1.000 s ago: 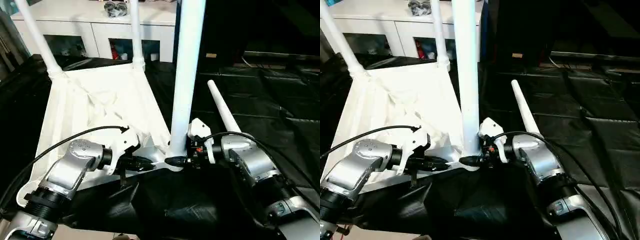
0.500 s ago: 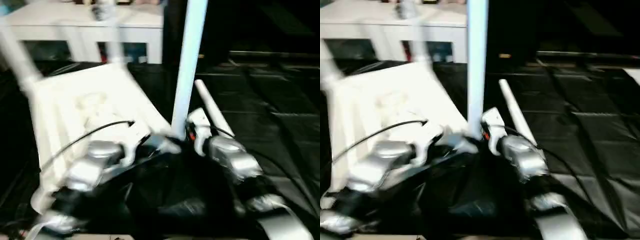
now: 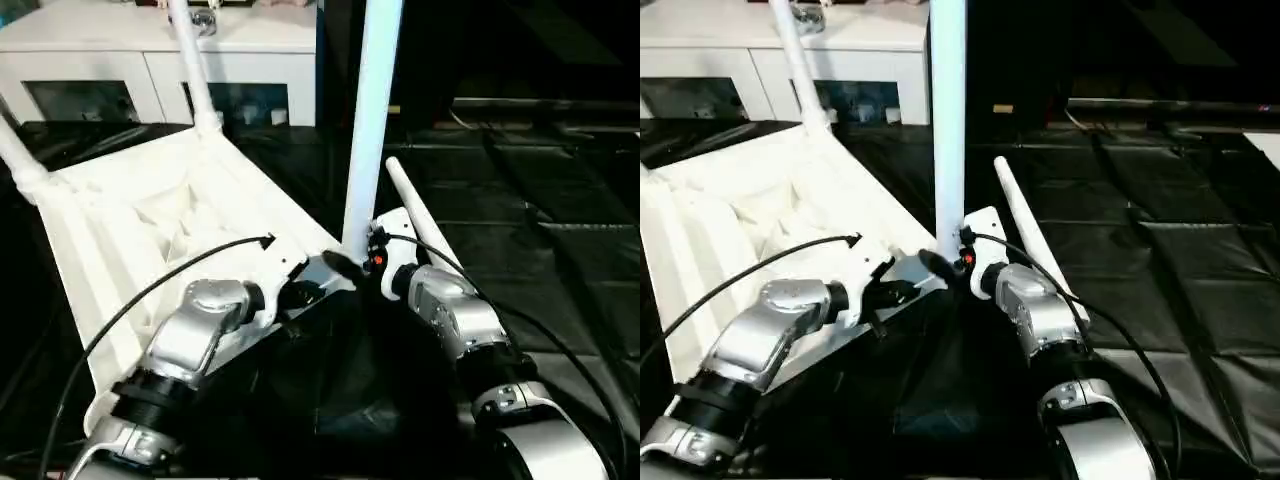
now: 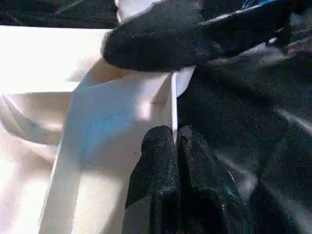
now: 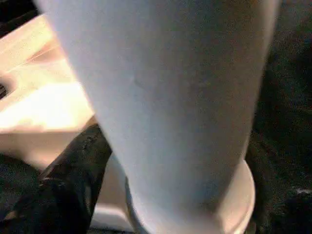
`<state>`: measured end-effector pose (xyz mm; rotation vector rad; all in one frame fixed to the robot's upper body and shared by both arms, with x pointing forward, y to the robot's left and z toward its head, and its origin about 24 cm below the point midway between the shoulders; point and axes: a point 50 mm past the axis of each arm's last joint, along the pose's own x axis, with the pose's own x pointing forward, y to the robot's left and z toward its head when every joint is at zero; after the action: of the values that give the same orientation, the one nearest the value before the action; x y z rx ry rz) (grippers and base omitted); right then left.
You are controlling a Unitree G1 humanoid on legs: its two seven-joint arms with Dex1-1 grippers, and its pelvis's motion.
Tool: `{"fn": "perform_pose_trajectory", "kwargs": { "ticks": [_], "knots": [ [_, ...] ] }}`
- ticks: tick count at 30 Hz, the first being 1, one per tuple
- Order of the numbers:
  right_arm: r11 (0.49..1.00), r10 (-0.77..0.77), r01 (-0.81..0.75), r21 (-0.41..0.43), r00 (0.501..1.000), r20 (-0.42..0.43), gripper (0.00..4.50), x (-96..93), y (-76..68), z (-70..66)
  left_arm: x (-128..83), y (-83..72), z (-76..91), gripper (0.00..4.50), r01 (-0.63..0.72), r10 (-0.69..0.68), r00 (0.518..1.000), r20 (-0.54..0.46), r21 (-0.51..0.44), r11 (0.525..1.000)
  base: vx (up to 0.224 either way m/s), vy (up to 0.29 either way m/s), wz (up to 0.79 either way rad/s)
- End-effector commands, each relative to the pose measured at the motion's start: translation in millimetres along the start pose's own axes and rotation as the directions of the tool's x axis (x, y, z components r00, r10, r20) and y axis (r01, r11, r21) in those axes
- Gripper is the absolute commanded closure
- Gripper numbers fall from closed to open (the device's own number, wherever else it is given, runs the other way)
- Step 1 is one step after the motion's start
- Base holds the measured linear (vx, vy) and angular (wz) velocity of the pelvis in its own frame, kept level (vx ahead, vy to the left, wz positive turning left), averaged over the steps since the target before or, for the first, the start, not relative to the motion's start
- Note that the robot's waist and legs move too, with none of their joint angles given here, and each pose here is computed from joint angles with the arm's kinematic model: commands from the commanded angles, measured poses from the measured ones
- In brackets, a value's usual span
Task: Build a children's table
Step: Rotate leg to tighten
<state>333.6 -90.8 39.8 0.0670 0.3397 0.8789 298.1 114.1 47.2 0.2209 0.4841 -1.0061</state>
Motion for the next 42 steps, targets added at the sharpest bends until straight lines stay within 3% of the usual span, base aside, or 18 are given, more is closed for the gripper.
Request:
{"fn": "perform_pose_trajectory", "kwargs": {
  "ticks": [1, 11, 12, 14, 22, 31, 35, 36, 39, 42],
  "knots": [
    [0.958, 0.287, -0.287, -0.019, 0.957, -0.031, 0.41, 7.8, 30.7, -1.2, 2, -18.1, 21.4, 4.5, 0.173, -0.183, 0.978, 0.096, 0.103, 0.98, 0.0, 0.0, 0.0],
    [0.882, 0.453, -0.467, -0.054, 0.876, -0.167, 0.41, -30.1, 17.2, -6.8, -27, -16.7, 8.0, 4.5, 0.347, -0.354, 0.934, 0.048, 0.12, 0.93, 0.0, 0.0, 0.0],
    [0.877, 0.461, -0.477, -0.058, 0.869, -0.181, 0.65, -33.0, 16.3, -7.5, -29, -15.8, 6.5, 4.5, 0.358, -0.365, 0.93, 0.039, 0.122, 0.926, 0.0, 0.0, 0.0],
    [0.865, 0.477, -0.498, -0.06, 0.853, -0.213, 0.65, -38.8, 15.3, -9.2, -34, -13.6, 3.2, 4.5, 0.378, -0.382, 0.924, 0.017, 0.122, 0.918, 0.0, 0.0, 0.0],
    [0.855, 0.489, -0.515, -0.067, 0.841, -0.232, 1.5, -40.5, 18.2, -10.1, -36, -12.0, 2.3, 4.5, 0.387, -0.391, 0.92, 0.011, 0.122, 0.914, 0.0, 0.0, 0.0],
    [0.848, 0.502, -0.527, -0.051, 0.831, -0.238, 1.75, -38.4, 25.5, -15.7, -32, -13.2, 3.1, 4.5, 0.371, -0.377, 0.926, 0.03, 0.121, 0.921, 0.0, 0.0, 0.0],
    [0.918, 0.383, -0.395, -0.042, 0.908, -0.168, 1.76, -25.1, 24.3, -19.1, -20, -11.2, 9.8, 4.5, 0.275, -0.283, 0.956, 0.079, 0.107, 0.956, 0.0, 0.0, 0.0],
    [0.976, 0.206, -0.213, -0.035, 0.969, -0.135, 1.76, -10.2, 18.2, -21.2, -6, -8.7, 16.3, 4.5, 0.178, -0.186, 0.977, 0.102, 0.084, 0.981, 0.0, 0.0, 0.0],
    [0.982, 0.181, -0.187, -0.033, 0.975, -0.132, 1.76, -8.1, 17.5, -21.5, -5, -8.4, 17.2, 4.5, 0.164, -0.172, 0.98, 0.105, 0.08, 0.983, 0.0, 0.0, 0.0],
    [0.996, -0.074, 0.08, 0.044, 0.989, -0.127, 1.76, 19.7, 16.7, -23.0, 21, -6.1, 35.2, 4.5, -0.002, 0.001, 0.985, 0.173, 0.005, 1.0, 0.0, 0.0, 0.0]
  ]
}}
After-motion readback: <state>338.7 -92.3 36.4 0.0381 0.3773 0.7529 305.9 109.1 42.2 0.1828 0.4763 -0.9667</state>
